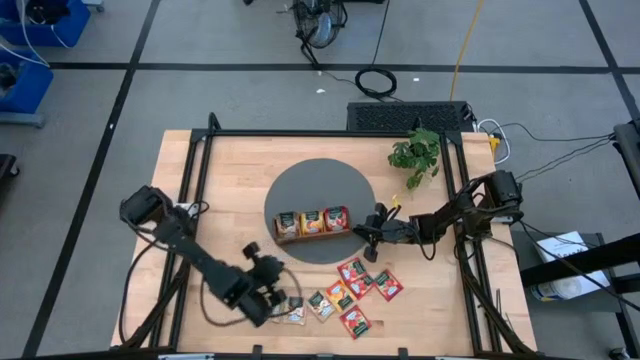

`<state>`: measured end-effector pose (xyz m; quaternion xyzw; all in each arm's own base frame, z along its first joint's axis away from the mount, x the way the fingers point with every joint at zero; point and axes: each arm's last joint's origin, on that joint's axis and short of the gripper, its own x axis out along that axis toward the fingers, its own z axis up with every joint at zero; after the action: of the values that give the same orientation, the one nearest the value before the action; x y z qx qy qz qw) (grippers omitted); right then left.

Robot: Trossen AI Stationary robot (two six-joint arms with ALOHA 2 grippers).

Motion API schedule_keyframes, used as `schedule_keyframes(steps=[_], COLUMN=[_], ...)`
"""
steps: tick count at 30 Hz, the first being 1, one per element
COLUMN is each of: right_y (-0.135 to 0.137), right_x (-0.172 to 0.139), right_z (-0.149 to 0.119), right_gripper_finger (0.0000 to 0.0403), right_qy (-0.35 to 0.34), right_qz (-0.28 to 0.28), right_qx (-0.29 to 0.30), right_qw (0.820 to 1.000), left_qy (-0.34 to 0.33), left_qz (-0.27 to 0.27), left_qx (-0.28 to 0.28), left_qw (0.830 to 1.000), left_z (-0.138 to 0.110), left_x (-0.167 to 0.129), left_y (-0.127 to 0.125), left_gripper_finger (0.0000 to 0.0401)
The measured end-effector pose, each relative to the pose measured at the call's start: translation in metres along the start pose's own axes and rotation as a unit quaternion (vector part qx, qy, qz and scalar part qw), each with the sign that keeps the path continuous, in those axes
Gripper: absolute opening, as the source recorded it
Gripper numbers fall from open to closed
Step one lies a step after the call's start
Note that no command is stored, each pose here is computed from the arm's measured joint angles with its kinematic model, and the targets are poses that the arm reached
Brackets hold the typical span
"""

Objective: Pick & Place Tea
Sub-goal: Adjust the wooden organizer

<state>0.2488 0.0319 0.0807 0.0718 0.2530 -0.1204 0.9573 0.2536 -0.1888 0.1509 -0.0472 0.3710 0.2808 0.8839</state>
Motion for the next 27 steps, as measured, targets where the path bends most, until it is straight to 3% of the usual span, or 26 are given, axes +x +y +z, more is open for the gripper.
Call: schedule_keyframes(steps=[6, 13, 20, 23, 27], right_y=[0.0, -0.001, -0.005, -0.005, -0.005], right_x=[0.0, 0.0, 0.001, 0.001, 0.001], right_z=[0.001, 0.006, 0.006, 0.006, 0.005], right_gripper_finger=[0.0, 0.0, 0.0, 0.0, 0.0], right_qy=[-0.007, -0.031, -0.027, -0.027, -0.025], right_qz=[0.002, -0.011, -0.017, -0.015, -0.018], right_qx=[-0.006, -0.01, -0.01, -0.009, -0.011], right_qw=[1.0, 0.999, 0.999, 0.999, 0.999], left_qy=[0.001, 0.041, 0.091, 0.134, 0.138], left_qz=[0.091, 0.153, 0.191, 0.182, 0.157], left_qx=[-0.065, -0.111, -0.134, -0.137, -0.117], left_qw=[0.994, 0.981, 0.968, 0.964, 0.971], left_z=[-0.016, -0.011, 0.01, 0.02, 0.033], left_x=[-0.015, 0.004, 0.031, 0.047, 0.063], left_y=[0.021, 0.04, 0.056, 0.062, 0.067], left_gripper_finger=[0.0005, 0.0004, 0.0003, 0.0004, 0.0002])
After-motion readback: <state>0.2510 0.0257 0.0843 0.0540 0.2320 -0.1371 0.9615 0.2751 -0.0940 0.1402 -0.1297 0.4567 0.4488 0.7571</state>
